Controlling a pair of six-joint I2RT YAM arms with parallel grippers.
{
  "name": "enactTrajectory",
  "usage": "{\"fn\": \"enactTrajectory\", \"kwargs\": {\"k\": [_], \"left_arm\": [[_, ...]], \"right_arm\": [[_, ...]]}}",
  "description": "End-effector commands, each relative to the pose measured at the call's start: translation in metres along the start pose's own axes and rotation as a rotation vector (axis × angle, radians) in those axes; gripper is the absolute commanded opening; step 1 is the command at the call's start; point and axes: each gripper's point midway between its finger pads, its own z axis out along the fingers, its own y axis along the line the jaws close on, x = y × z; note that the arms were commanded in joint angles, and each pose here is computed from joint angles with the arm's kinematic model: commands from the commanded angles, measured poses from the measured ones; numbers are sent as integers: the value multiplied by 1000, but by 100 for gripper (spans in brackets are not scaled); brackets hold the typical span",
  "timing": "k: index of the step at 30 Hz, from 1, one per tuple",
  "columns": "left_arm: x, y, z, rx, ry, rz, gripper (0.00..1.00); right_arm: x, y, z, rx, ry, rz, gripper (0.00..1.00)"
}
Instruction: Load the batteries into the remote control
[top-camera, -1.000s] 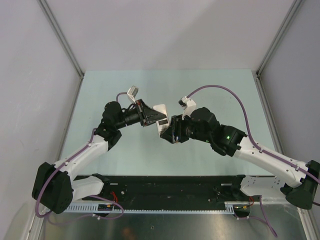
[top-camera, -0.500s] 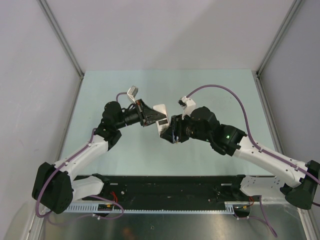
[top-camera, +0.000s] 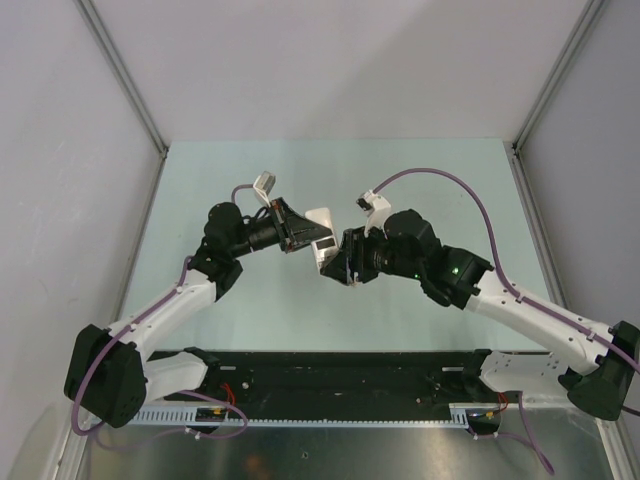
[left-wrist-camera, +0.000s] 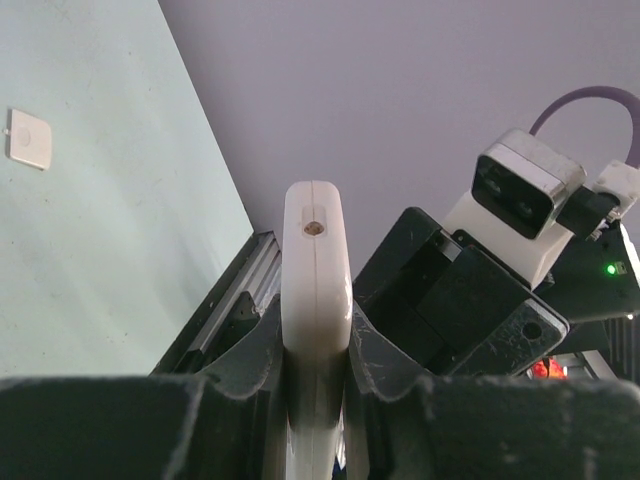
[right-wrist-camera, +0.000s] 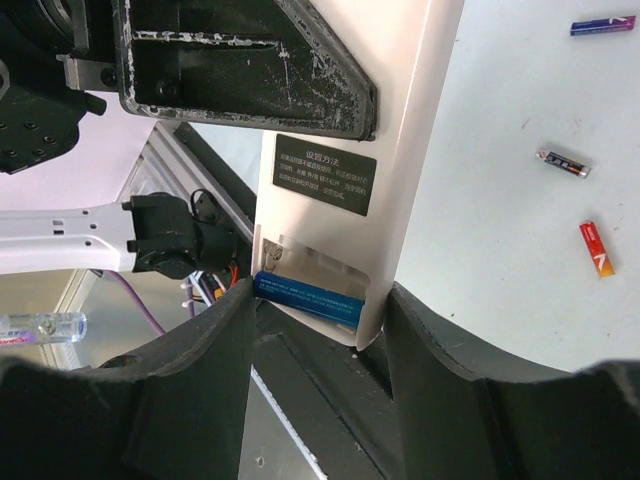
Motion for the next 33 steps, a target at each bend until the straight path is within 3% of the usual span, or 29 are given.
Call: {"fn": "enactTrajectory", "kwargs": {"k": [1, 9, 19, 29, 31, 32, 33], "left_arm": [[-5, -65, -13, 175, 2, 63, 0], [-5, -64, -15, 184, -14, 62, 0], [-6, -70, -16, 202, -14, 61, 0], [-5, -63, -14, 190, -16, 56, 0], [-6, -59, -14, 182, -24, 54, 0], [-6, -58, -14, 179, -24, 63, 0], [-6, -52, -14, 168, -31, 58, 0]], "right_arm": [[48, -24, 2, 21, 192, 0, 0], [48, -11, 5, -55, 210, 24, 0], [59, -26, 10, 0, 255, 33, 0], [49, -20, 5, -27, 216, 26, 0], [47, -21, 2, -28, 212, 7, 9], [48, -25, -3, -5, 211, 3, 24], [47, -30, -6, 14, 207, -4, 30]]}}
